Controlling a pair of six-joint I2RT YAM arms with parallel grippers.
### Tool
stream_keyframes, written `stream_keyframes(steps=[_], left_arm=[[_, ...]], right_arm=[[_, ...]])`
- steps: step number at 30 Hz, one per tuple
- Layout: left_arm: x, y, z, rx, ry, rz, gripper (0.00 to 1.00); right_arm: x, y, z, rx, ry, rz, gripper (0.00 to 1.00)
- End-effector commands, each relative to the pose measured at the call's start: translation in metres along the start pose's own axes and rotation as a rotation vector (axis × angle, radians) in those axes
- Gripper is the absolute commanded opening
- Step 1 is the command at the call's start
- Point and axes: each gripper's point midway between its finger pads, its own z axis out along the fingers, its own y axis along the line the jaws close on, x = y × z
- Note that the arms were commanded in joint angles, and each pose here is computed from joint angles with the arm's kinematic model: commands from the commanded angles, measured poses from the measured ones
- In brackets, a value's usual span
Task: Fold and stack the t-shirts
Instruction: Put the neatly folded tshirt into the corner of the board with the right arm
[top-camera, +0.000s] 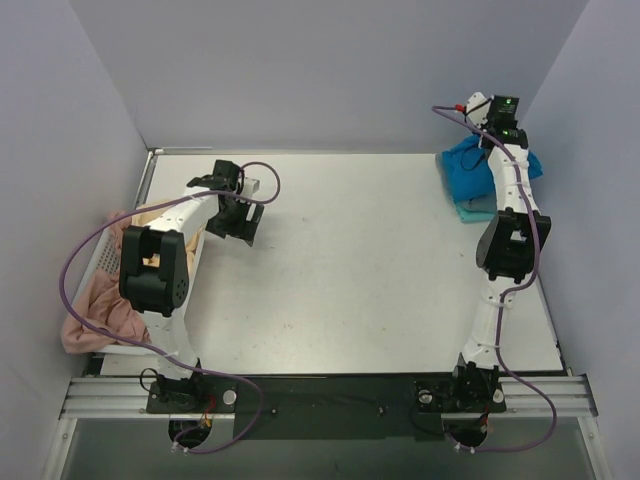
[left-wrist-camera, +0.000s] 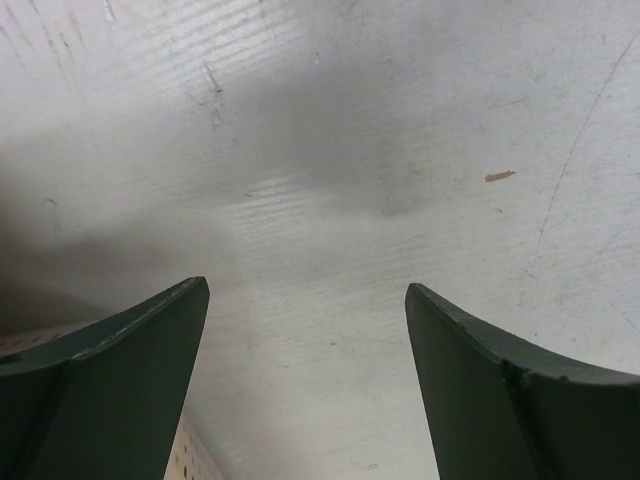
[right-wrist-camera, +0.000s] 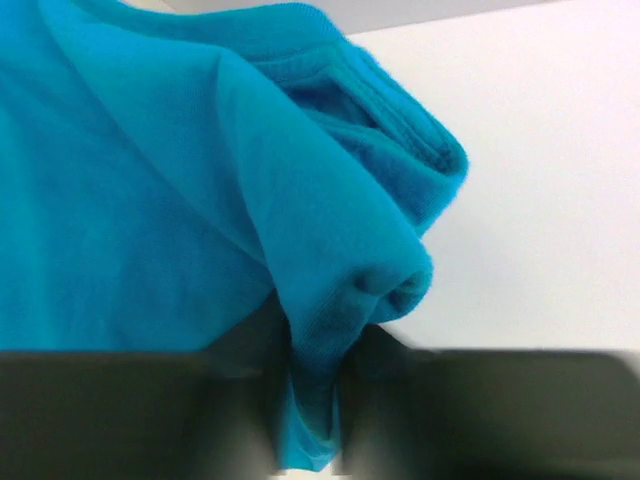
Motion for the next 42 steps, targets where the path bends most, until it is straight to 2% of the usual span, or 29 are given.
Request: stream_keyframes(steps=[1,2,3,4,5,9,12,13,14,15,16,17,18,19,20,21,22,23,24,26,29,31,32,33,39,42], left_arm=[[-0.025,0.006,-0.016,-0.046,-0.054,0.039,0.91],[-0.027,0.006,-0.016,-0.047,-0.057,0.045,0.91],[-0.027,0.005,-0.016,-0.048,-0.057,0.050,0.91],[-0.027,0.004,-0.016,-0.047,-0.057,0.053,0.91],[-0.027,0.002,-0.018,-0.043,-0.059,0.055,0.91],[-0.022,0.000,-0.021,-0.040,-0.062,0.066,0.91],[-0.020,-0.001,-0.026,-0.034,-0.069,0.072,0.91],[-0.019,-0.001,-0.028,-0.030,-0.070,0.077,0.91],[-0.020,-0.001,-0.035,-0.029,-0.087,0.089,0.91],[-0.017,-0.002,-0.038,-0.024,-0.086,0.110,0.91],[-0.018,-0.002,-0.046,-0.026,-0.104,0.123,0.91],[-0.013,-0.006,-0.048,0.000,-0.103,0.149,0.91],[-0.015,-0.007,-0.058,0.007,-0.129,0.160,0.91],[-0.009,-0.008,-0.061,0.015,-0.132,0.182,0.91],[-0.011,-0.010,-0.075,0.023,-0.172,0.194,0.91],[-0.003,-0.012,-0.073,0.034,-0.173,0.204,0.92],[-0.006,-0.015,-0.089,0.047,-0.229,0.210,0.92],[0.002,-0.018,-0.087,0.059,-0.237,0.209,0.94],[0.002,-0.023,-0.102,0.077,-0.293,0.214,0.94],[0.007,-0.029,-0.114,0.095,-0.371,0.203,0.95],[0.032,-0.035,-0.126,0.114,-0.424,0.178,0.96],[0.046,-0.038,-0.130,0.122,-0.455,0.162,0.96],[0.046,-0.039,-0.131,0.118,-0.483,0.157,0.96],[0.056,-0.039,-0.130,0.119,-0.493,0.138,0.96],[0.070,-0.016,-0.115,-0.024,-0.615,0.050,0.97],[0.080,0.002,-0.099,-0.129,-0.671,-0.002,0.97]], right_arm=[[0.011,-0.047,0.018,0.230,0.003,0.044,0.32],[0.017,-0.051,0.023,0.268,0.016,0.080,0.45],[0.024,-0.069,0.020,0.354,0.037,0.127,0.68],[0.029,-0.075,0.020,0.385,0.048,0.148,0.96],[0.032,-0.089,0.015,0.435,0.045,0.174,1.00],[0.014,-0.120,-0.017,0.476,-0.025,0.234,1.00],[-0.005,-0.112,-0.038,0.414,-0.056,0.272,1.00],[-0.022,-0.112,-0.055,0.398,-0.103,0.277,1.00],[-0.034,-0.089,-0.056,0.352,-0.120,0.278,1.00],[-0.046,-0.091,-0.076,0.344,-0.168,0.314,1.00],[-0.056,-0.065,-0.080,0.283,-0.188,0.297,1.00],[-0.068,-0.061,-0.100,0.251,-0.250,0.329,1.00],[-0.076,-0.025,-0.098,0.163,-0.274,0.313,1.00],[-0.084,-0.023,-0.116,0.133,-0.320,0.339,1.00],[-0.097,0.016,-0.123,0.041,-0.340,0.313,1.00],[-0.098,0.023,-0.141,0.011,-0.346,0.338,1.00],[-0.101,0.057,-0.147,-0.057,-0.337,0.323,1.00],[-0.103,0.059,-0.166,-0.073,-0.361,0.372,1.00],[-0.104,0.095,-0.174,-0.152,-0.368,0.353,1.00],[-0.100,0.142,-0.199,-0.271,-0.408,0.380,1.00],[-0.091,0.196,-0.241,-0.415,-0.493,0.471,1.00],[-0.073,0.228,-0.258,-0.485,-0.498,0.503,1.00],[-0.070,0.227,-0.270,-0.487,-0.522,0.531,1.00],[-0.053,0.253,-0.271,-0.526,-0.485,0.529,1.00],[0.010,0.296,-0.278,-0.521,-0.452,0.676,1.00],[0.038,0.298,-0.273,-0.441,-0.413,0.734,1.00]])
